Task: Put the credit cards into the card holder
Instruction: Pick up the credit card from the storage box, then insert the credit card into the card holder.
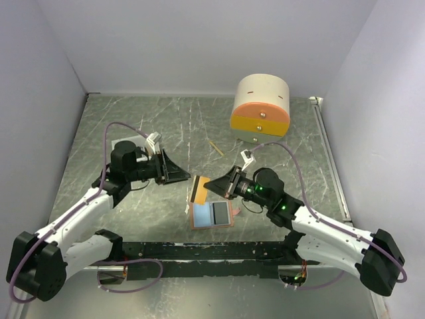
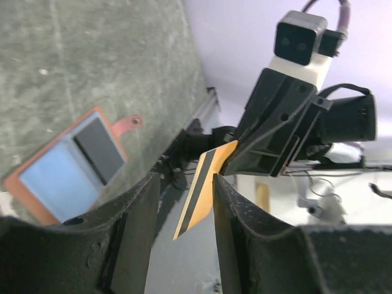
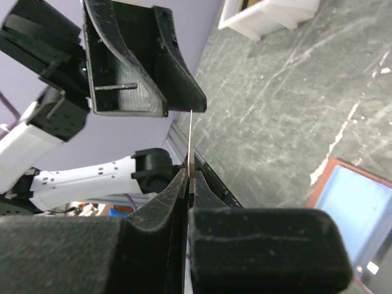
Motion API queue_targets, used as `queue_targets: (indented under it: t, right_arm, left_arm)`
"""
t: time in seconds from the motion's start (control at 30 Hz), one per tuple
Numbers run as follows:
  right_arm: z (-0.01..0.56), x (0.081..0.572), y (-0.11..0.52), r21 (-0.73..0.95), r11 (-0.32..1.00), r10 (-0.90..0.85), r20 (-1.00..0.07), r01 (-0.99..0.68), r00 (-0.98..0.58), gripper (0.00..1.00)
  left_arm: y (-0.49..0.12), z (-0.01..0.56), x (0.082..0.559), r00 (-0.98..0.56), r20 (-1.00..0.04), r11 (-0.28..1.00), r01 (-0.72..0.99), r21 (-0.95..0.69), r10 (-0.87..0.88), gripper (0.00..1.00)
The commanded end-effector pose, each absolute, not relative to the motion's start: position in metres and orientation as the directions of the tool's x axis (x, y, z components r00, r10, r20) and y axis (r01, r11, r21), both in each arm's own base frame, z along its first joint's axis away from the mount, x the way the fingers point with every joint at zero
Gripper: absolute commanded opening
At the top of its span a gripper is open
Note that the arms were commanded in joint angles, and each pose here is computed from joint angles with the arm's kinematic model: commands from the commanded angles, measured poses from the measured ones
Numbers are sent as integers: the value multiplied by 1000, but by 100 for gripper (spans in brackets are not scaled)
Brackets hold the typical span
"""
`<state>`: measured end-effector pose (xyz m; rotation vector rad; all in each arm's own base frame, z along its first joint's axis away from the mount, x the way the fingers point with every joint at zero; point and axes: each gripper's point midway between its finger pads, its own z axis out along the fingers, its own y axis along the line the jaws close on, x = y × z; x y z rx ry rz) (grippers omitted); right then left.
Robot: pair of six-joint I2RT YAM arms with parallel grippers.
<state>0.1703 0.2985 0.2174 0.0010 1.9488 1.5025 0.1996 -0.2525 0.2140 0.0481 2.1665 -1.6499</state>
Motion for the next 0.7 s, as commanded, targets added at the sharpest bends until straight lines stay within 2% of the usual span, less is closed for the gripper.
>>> queue_targets:
  t: [0.0, 0.03, 0.13, 0.2, 0.27, 0.67]
  right_arm:
    - [188, 165, 286, 824, 428, 335, -526, -372, -782, 0]
    - [180, 164, 283, 815, 452, 322, -529, -363, -785, 0]
    - [155, 163, 275, 786, 524, 285, -526, -329, -802, 0]
    - [141, 162, 272, 775, 550, 269, -517, -311, -813, 0]
    - [130, 161, 269, 769, 564, 259, -510, -300, -821, 0]
    - [86, 170, 259, 714, 647, 197, -496, -268, -846, 0]
  left_arm:
    - [-237, 178, 200, -904, -370, 471, 236, -850, -216, 48]
    - [-236, 170, 199, -908, -360, 482, 222, -847, -214, 42]
    - [-238, 148, 193, -932, -305, 479, 180, -859, -197, 17]
    - [-240, 134, 188, -945, -267, 473, 150, -868, -190, 9]
    - [-243, 123, 185, -951, -249, 484, 133, -865, -183, 7]
    - [-258, 68, 168, -969, -224, 612, 114, -783, -106, 7]
